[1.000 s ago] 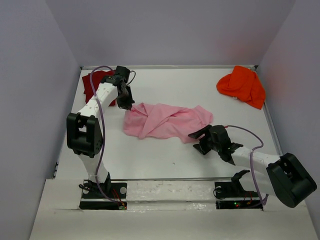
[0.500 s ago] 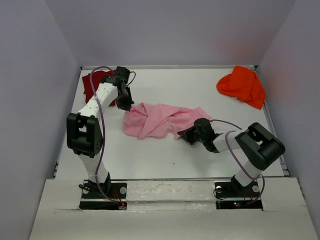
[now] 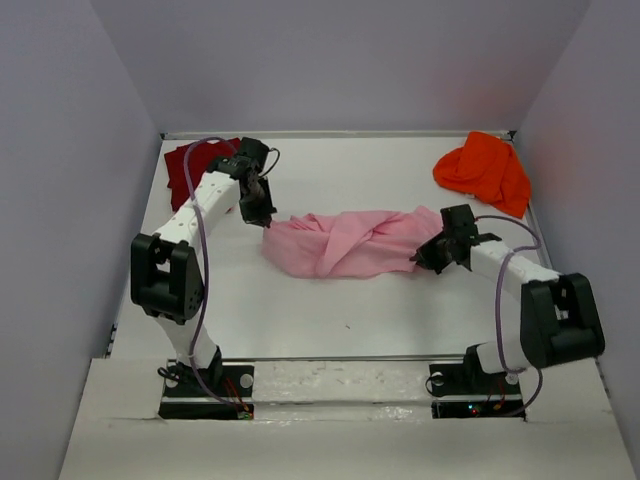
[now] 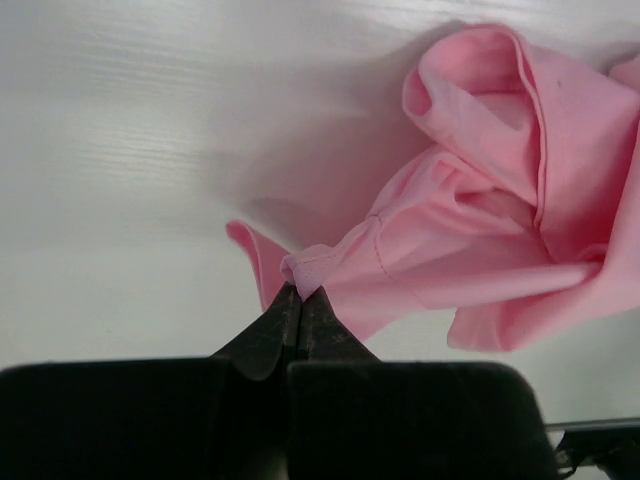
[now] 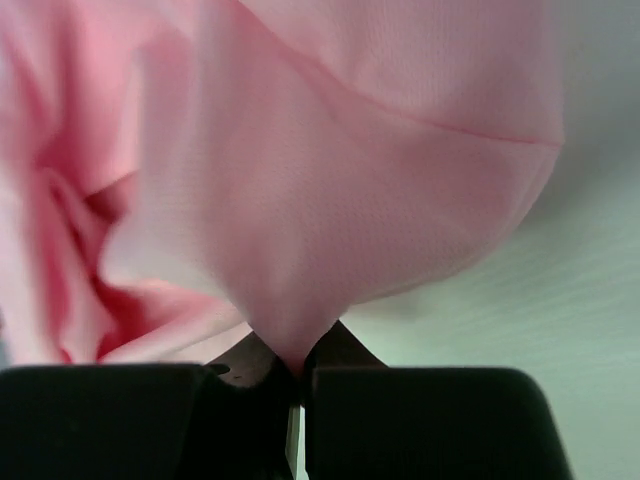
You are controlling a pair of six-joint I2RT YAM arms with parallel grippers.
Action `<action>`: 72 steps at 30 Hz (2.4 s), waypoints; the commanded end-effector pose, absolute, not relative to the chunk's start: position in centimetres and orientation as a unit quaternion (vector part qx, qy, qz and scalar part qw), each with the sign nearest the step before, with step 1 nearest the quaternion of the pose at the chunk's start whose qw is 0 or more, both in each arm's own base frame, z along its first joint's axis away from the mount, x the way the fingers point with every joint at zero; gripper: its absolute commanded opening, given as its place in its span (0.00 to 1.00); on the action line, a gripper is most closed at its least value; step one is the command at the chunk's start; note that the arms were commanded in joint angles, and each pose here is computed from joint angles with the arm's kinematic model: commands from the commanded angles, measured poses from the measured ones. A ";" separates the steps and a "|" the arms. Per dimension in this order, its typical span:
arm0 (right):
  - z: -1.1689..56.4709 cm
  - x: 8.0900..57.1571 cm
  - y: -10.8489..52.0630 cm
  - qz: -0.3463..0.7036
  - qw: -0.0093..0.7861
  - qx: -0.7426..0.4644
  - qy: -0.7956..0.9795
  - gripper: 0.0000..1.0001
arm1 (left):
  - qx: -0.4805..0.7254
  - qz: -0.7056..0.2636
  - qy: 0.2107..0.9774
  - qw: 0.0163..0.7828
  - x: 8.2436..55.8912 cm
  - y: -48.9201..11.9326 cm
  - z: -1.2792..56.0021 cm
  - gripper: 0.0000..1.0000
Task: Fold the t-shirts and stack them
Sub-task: Flatten out the tshirt
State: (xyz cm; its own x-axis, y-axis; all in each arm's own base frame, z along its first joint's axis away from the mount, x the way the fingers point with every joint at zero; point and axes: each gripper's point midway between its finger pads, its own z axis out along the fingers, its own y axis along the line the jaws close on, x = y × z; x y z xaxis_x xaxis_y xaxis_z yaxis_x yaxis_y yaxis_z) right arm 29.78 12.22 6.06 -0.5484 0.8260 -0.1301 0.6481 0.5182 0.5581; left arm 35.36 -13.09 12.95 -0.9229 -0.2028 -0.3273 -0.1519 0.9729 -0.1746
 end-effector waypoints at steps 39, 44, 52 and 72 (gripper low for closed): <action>-0.4 42.8 17.2 0.228 0.042 0.231 0.945 0.00 | -0.015 -0.192 0.962 0.193 20.6 -21.6 22.5 0.99; -0.4 41.6 17.0 0.227 0.039 0.228 0.946 0.00 | 0.037 -0.206 0.954 0.216 23.1 -23.7 22.5 0.99; -0.9 40.0 16.9 0.229 0.027 0.228 0.946 0.00 | 0.202 -0.012 0.949 0.241 26.3 -25.1 16.0 0.95; -0.9 39.6 17.1 0.238 0.020 0.221 0.945 0.00 | 0.428 -0.011 0.852 0.303 21.8 -35.6 16.9 0.99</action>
State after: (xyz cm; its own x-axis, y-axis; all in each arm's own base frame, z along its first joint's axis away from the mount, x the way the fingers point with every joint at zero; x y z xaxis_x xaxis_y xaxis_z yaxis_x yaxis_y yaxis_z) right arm 41.42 18.83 1.93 -0.9005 0.4317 0.0517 0.3828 0.7307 0.5652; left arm 22.52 -34.75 16.52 -0.5234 0.6675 -0.5297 0.6922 0.6955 0.1924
